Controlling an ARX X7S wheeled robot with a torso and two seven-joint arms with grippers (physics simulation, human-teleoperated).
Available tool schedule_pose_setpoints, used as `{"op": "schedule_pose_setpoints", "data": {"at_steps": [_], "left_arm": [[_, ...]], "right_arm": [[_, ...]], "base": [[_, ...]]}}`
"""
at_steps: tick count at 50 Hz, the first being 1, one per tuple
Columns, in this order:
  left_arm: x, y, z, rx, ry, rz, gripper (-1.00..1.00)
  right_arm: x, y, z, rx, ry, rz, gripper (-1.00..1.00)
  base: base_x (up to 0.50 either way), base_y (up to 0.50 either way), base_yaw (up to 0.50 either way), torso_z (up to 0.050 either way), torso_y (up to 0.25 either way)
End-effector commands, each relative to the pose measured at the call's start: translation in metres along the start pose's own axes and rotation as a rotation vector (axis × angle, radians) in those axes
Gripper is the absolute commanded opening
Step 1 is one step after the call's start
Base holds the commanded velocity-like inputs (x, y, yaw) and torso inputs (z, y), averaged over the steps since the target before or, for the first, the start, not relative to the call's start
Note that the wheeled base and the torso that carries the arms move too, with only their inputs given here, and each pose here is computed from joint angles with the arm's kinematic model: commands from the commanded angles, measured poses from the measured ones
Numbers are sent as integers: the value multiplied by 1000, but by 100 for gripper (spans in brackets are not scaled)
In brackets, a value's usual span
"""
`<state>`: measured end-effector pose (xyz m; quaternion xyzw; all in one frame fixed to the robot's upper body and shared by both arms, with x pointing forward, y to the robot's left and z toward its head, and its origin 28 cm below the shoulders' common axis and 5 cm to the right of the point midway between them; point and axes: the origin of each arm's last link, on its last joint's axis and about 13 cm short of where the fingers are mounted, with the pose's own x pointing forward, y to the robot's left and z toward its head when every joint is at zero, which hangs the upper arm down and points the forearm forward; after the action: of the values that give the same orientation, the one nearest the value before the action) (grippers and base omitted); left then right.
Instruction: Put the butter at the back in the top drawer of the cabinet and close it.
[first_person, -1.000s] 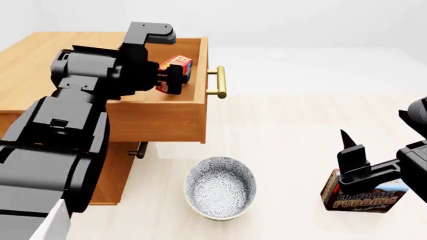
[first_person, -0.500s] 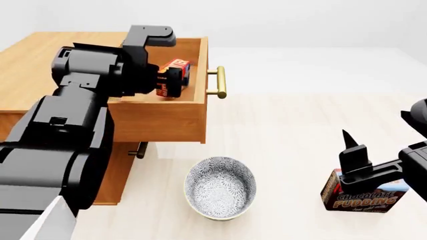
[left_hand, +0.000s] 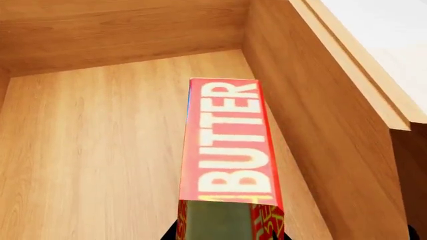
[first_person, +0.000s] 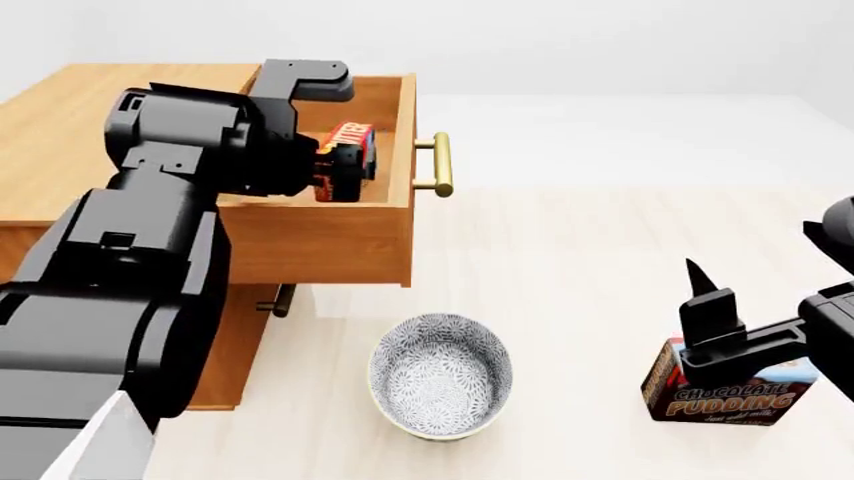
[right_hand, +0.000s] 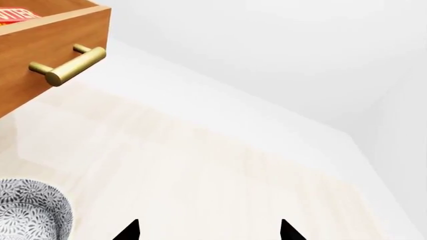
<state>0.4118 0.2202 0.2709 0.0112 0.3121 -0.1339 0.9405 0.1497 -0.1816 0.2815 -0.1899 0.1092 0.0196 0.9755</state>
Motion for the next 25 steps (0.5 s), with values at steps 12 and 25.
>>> {"op": "schedule_pose_setpoints", "data": {"at_steps": [12,25], "left_arm": [[-5,-1,7,-25,-20,-22,100],[-12,0,14,-26,-45,-6,100]], "right_arm": [[0,0,-1,1,3,-1,100],[-2,-1,-1,2,1,-4,100]], "base": [[0,0,0,0,1],[0,0,0,0,0]]}}
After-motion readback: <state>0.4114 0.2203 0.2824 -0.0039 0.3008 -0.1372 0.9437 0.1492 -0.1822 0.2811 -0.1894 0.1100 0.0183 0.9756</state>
